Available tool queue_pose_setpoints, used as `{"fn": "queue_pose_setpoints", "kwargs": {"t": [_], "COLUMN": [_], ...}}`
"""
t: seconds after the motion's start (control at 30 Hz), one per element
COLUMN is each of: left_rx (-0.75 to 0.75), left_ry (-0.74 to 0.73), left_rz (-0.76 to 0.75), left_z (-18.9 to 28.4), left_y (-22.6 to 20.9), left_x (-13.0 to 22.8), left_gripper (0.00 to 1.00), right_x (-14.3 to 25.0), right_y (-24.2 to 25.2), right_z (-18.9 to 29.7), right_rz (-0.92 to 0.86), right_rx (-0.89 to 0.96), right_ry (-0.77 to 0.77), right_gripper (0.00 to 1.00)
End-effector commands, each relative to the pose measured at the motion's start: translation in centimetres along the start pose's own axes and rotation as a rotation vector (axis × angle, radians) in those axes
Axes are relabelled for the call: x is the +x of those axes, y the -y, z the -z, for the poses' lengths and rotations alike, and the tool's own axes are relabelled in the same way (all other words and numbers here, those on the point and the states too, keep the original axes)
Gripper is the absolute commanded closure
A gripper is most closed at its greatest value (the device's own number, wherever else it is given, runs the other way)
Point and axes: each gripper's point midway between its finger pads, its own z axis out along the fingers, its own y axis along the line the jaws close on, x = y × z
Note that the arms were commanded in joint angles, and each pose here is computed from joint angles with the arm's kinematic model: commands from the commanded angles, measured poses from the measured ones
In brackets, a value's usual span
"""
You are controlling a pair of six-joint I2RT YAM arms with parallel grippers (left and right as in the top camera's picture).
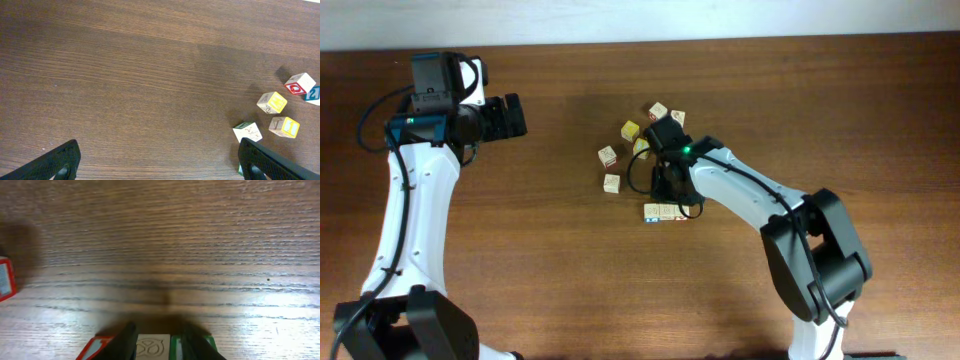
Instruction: Rotate 3 blocks
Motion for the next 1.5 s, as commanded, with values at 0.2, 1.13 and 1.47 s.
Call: {"fn": "queue_pose_setpoints", "kwargs": {"t": [0.2,1.13,1.47], "left_rx": [-0.006,-0.006,-0.006], "left_ry": [0.017,0.017,0.016], "left_rz": [0.013,0.013,0.013], "left_z": [0.3,0.3,0.3], "left_y": [-0.1,-0.1,-0.1], "left_x": [-0.7,-0.7,-0.7], "left_gripper": [0.01,0.01,0.01], "right_x": [0.5,0.5,0.6], "right_y": [-0.2,-1.6,-1.3], "right_z": [0.0,0.6,0.6], "right_rz": [0.015,0.115,0.112], "right_rx": [0.001,-0.025,-0.02], "right_ry": [-0.026,-0.022,-0.028], "right_gripper": [0.71,0.96,0.95]}}
